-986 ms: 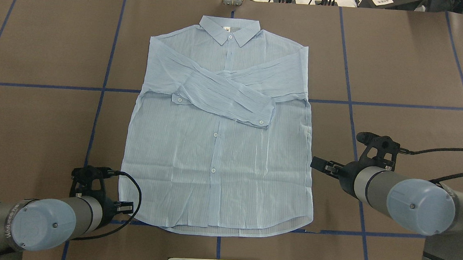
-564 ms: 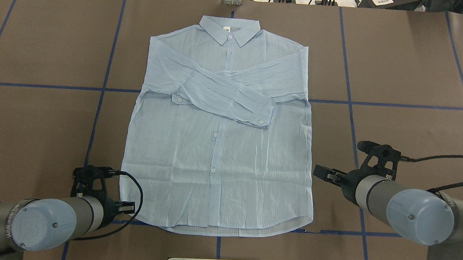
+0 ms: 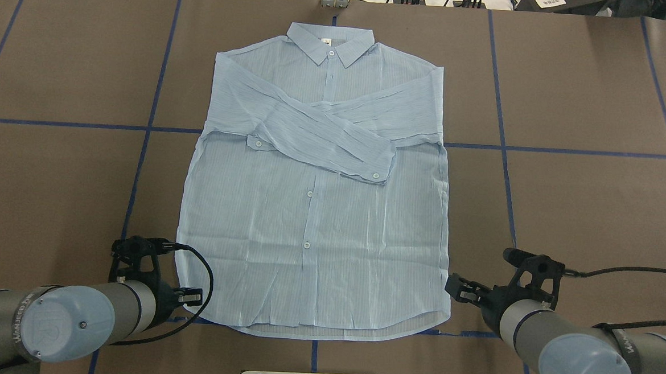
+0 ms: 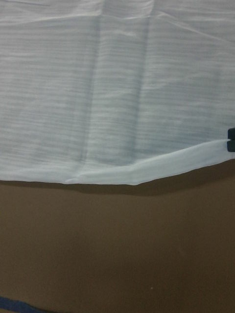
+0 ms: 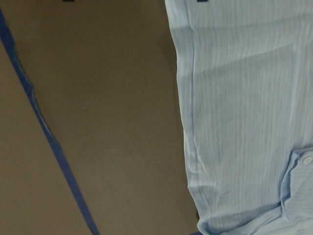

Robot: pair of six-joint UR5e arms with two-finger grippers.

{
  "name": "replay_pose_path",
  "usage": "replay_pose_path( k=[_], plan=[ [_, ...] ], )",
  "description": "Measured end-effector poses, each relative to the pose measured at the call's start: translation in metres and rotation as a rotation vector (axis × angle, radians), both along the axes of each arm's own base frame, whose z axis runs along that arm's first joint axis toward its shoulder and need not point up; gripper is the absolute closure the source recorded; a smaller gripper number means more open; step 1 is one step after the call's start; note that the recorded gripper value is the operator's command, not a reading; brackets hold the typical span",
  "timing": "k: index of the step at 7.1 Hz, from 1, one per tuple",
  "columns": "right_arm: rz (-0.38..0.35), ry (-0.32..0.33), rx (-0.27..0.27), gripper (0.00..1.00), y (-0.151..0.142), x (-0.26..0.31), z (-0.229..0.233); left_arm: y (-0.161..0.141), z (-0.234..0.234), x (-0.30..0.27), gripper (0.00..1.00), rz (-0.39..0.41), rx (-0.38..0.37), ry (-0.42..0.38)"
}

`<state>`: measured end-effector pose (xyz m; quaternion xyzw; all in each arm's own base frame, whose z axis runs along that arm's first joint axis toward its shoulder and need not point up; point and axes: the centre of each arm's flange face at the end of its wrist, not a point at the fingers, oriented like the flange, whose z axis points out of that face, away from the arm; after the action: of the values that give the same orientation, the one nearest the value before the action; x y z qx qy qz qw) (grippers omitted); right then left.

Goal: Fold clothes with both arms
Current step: 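Move both grippers to the hem corners nearest the robot and grasp them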

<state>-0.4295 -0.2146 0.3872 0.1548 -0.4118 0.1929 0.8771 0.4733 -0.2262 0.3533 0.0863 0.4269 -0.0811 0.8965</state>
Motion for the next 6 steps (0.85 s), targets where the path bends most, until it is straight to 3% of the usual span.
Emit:
replay_pose_path(
  k=[2,5,6],
  plan=[
    [0.006,-0.021,0.008,0.23,0.015,-0.028,-0.003,-0.002,0.000,-0.001,1.00,-0.019,0.016,-0.002],
    [0.011,-0.025,0.021,0.45,0.024,-0.047,-0.003,-0.004,-0.001,-0.002,1.00,-0.038,0.030,-0.003],
    [0.008,-0.019,0.022,0.45,0.026,-0.050,-0.001,-0.004,-0.001,-0.002,1.00,-0.040,0.031,-0.003]
  ],
)
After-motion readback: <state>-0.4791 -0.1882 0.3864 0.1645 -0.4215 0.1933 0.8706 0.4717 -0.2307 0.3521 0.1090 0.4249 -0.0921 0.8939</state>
